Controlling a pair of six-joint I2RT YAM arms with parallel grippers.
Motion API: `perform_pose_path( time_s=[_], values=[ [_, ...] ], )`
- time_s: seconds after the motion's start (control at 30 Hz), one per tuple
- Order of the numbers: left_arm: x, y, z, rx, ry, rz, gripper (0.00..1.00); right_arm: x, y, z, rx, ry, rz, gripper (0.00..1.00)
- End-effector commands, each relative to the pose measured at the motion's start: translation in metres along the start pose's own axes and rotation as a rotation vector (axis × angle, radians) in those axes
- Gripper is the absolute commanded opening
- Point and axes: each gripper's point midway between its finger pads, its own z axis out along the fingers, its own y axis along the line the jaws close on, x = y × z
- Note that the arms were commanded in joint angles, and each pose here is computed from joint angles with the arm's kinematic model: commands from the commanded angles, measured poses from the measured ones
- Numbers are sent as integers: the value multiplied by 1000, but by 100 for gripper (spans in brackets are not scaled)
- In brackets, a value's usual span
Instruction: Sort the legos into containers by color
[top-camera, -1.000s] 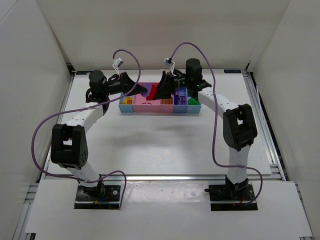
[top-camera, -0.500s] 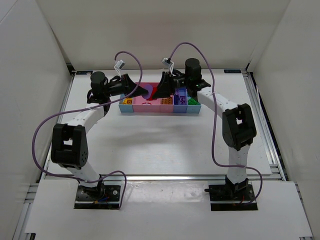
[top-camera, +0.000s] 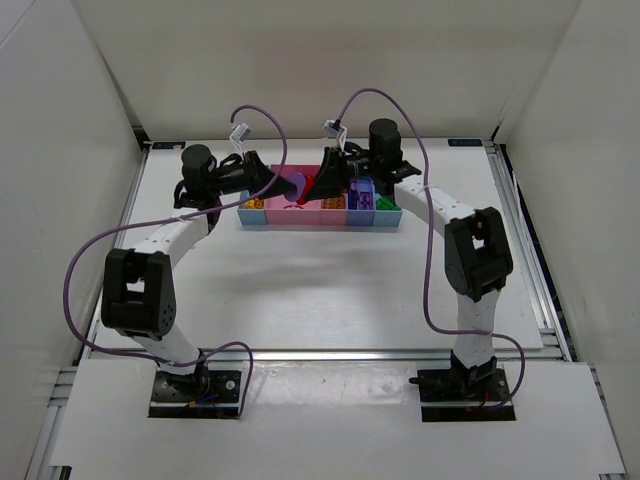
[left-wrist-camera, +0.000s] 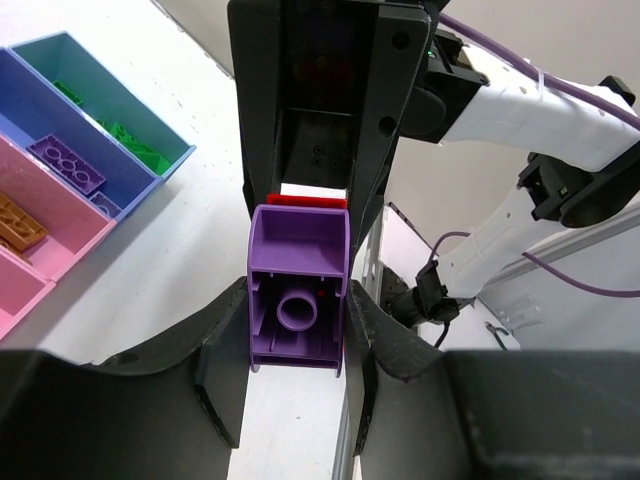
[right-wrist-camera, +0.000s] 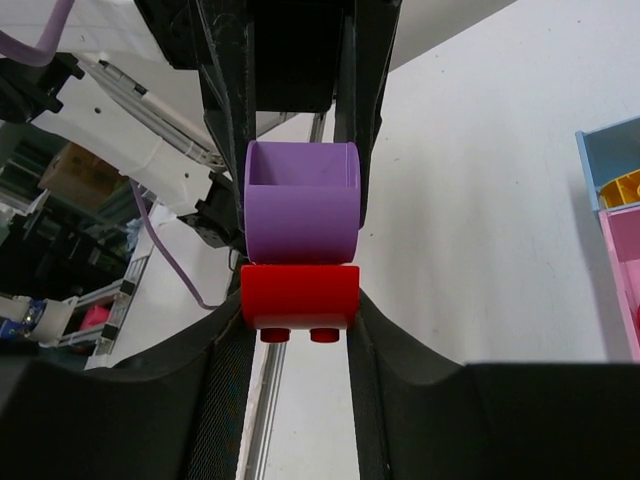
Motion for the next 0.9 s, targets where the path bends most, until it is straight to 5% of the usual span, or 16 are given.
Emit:
perform_pose_path(
  time_s=[0.0,0.3,0.63,0.87],
  values=[
    [-21,-5,-15,-60,-68,28,26,-8,23,-9,-16,4,-125,2],
    [-62,9,-38,-122,-194,47,25,23,23,-53,58,4,-83,2],
    [-28,17,6,-122,-104,8,24,41,-3,-116,327,-38,-56,1],
    [-46,25,2,-189,-153,46,24,36,-32,-126,514,-25,-112,0]
  ],
)
